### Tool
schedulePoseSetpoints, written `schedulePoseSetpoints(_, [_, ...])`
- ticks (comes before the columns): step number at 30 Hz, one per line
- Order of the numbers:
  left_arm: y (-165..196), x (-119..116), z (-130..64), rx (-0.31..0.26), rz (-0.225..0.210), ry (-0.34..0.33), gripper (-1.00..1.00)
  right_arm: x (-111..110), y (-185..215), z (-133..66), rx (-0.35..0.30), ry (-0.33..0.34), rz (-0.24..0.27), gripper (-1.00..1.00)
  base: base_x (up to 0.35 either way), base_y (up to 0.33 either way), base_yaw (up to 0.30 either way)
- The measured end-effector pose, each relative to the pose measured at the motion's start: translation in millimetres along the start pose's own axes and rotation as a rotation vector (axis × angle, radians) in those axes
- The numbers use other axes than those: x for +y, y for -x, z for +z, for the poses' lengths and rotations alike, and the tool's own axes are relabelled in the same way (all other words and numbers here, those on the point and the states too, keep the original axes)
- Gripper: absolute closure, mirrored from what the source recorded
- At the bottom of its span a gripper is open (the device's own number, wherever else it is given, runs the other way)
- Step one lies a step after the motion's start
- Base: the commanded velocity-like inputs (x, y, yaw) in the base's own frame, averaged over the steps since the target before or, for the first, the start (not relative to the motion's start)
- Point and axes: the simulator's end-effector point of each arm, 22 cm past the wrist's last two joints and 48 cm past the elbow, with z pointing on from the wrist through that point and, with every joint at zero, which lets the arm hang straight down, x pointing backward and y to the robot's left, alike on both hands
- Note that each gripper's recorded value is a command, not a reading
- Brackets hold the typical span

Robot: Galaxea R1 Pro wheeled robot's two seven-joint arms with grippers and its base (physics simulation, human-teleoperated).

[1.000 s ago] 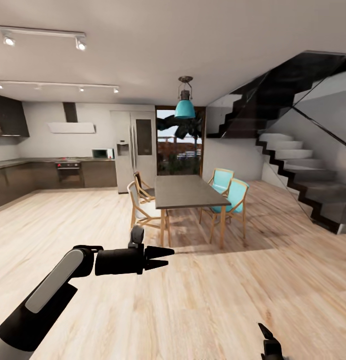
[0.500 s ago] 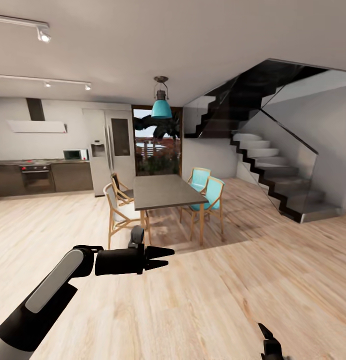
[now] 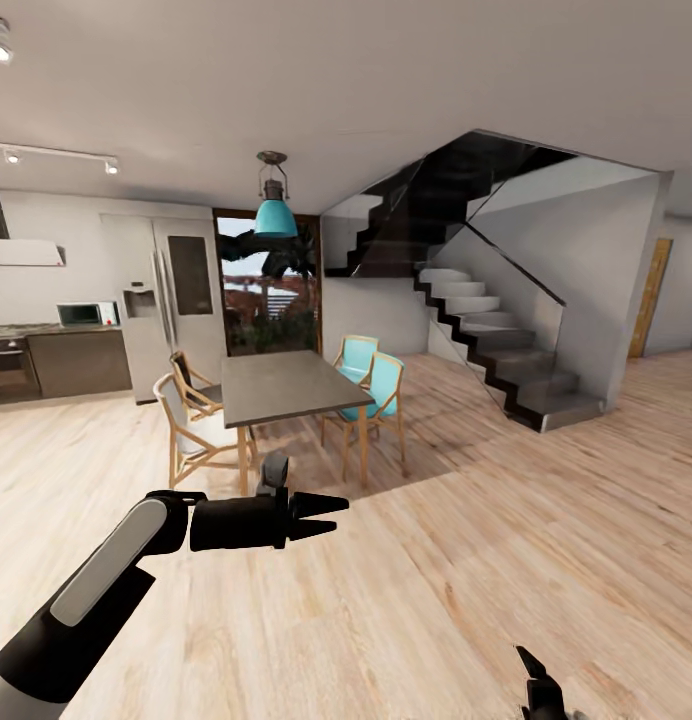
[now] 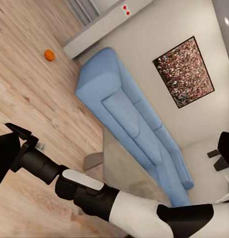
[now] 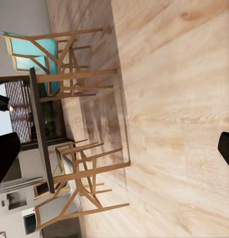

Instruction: Place each of the two pumpkins and all three candles from the living room inside a cabinet in the living room (use any cabinet), then make sure every cabinet is closed, and position the cauldron so it is next to a table in the living room.

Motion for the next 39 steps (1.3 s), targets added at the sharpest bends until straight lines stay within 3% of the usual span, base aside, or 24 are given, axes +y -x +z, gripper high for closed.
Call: schedulePoseSetpoints(39, [-0.1,-8.9,-0.9,-0.003,0.018,-0.003,-1.00,8.5,0.1,-0.5,0.000,0.018,0.000,-1.00,0.000,0.000,-0.292])
